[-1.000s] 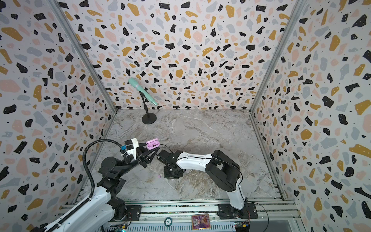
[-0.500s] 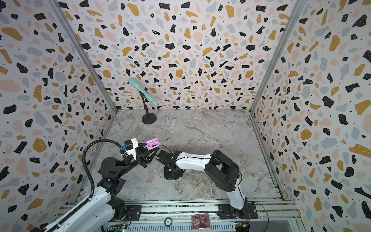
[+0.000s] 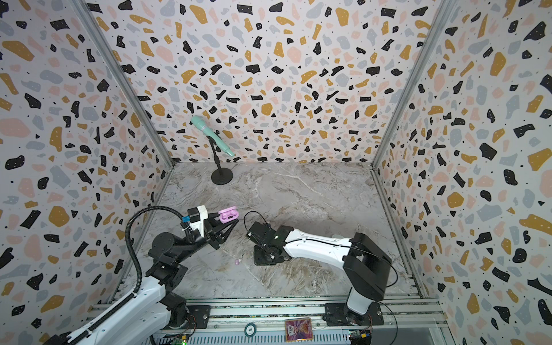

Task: Insert wireless bluetooth earbuds into charging case
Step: Pick up the wireless bluetooth earbud from the bottom-center of the table.

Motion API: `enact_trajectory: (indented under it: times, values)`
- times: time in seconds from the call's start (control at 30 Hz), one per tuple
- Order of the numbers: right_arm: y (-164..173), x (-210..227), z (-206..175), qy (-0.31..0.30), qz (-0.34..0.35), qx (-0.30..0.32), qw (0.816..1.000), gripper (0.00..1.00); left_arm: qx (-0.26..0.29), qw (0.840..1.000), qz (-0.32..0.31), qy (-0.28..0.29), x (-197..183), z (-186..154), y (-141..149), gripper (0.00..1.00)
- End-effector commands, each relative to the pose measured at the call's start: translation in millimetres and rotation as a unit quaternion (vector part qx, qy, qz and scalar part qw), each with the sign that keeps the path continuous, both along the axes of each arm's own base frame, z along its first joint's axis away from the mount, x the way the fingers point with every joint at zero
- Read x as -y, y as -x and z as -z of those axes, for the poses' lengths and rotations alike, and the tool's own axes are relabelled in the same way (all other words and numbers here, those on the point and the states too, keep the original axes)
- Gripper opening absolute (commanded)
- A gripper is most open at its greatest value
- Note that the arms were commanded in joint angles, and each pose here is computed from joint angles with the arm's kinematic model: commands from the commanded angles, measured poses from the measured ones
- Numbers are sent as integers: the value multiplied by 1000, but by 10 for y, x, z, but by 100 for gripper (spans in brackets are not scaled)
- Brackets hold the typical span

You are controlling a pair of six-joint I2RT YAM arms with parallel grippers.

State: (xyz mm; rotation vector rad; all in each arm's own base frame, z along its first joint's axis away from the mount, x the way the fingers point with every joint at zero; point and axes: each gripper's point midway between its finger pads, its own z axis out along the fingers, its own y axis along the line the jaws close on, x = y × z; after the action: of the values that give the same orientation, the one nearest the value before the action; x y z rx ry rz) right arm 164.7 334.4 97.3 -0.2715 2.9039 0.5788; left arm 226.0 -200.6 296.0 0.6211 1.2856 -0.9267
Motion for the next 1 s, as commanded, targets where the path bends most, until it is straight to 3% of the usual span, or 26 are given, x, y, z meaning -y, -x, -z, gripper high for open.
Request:
enact_trajectory:
  times: [0.0,0.3,0.53,0.97]
  values:
    - [-106,13,-417,-54,-4,52,997,5,30,999,16,11,19,-182,50,5]
    - [-94,92,-1603,-198,-72,145,967,5,40,997,62,-6,161,-255,85,6]
    - [-27,77,-2238,-276,-129,183,935,5,38,993,98,-44,297,-144,161,6]
    - [29,-89,-2548,-332,-180,175,909,5,45,988,129,-71,430,-124,245,6]
